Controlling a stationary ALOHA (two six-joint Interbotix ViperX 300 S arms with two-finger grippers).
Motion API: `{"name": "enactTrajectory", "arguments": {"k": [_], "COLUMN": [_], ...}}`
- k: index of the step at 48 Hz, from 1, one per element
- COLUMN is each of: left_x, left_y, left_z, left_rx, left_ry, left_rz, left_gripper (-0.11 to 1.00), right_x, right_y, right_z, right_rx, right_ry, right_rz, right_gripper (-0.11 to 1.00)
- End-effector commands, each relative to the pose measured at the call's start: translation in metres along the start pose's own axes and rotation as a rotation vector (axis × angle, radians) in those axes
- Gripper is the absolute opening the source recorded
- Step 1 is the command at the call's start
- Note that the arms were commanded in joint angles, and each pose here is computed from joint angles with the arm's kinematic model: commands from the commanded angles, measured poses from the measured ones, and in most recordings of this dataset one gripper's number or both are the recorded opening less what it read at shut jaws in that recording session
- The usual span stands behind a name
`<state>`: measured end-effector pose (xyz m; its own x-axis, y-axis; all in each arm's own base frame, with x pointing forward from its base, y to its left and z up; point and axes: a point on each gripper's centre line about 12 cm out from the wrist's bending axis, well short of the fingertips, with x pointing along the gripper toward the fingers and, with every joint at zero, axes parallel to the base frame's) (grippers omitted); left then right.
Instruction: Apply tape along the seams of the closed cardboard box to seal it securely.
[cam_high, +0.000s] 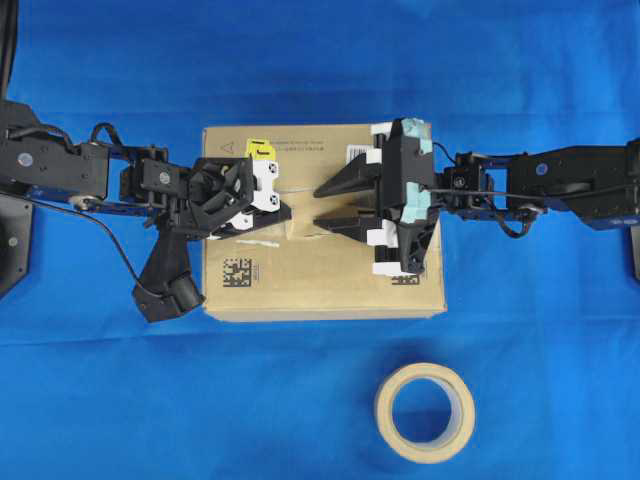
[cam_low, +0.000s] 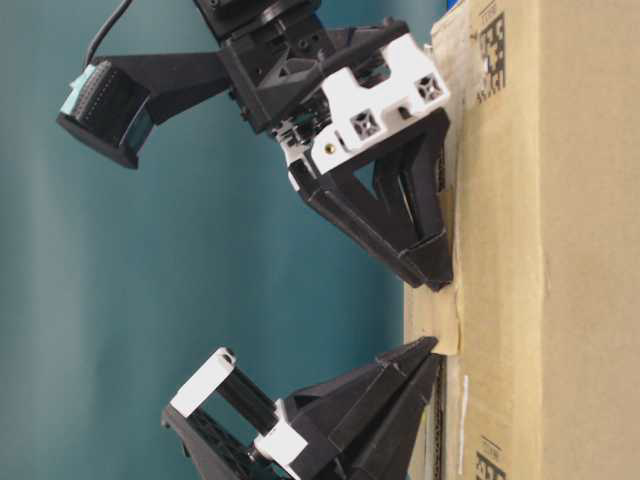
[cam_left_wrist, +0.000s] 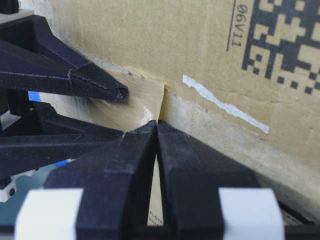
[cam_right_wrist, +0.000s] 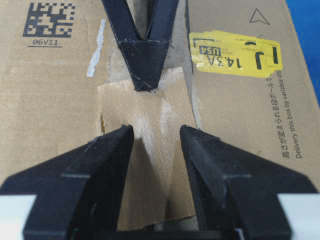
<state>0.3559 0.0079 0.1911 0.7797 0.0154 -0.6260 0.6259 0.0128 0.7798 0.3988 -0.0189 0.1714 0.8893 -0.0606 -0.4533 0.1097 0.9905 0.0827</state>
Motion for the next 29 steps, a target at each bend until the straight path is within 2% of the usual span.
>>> {"name": "enactTrajectory", "arguments": {"k": [1, 19, 29], "left_x": [-0.0025, -0.0029, -0.0027], "left_y": [0.0119, 0.012, 0.0121], "left_z": [-0.0006, 0.0, -0.0005], "left_rx": [-0.001, -0.006, -0.025], "left_ry": [0.001, 0.0, 0.001], "left_rz": [0.032, 0.032, 0.018], "left_gripper": [0.01, 0.01, 0.01], "right_x": [-0.0028, -0.0028, -0.0028], "right_y": [-0.0008, -0.0008, -0.0015], "right_z": [0.0056, 0.0036, 0.0022], "right_rx": [0.003, 0.002, 0.004], "right_ry": [-0.014, 0.003, 0.015], "right_rz": [-0.002, -0.002, -0.004], "right_gripper": [0.53, 0.53, 0.53]}}
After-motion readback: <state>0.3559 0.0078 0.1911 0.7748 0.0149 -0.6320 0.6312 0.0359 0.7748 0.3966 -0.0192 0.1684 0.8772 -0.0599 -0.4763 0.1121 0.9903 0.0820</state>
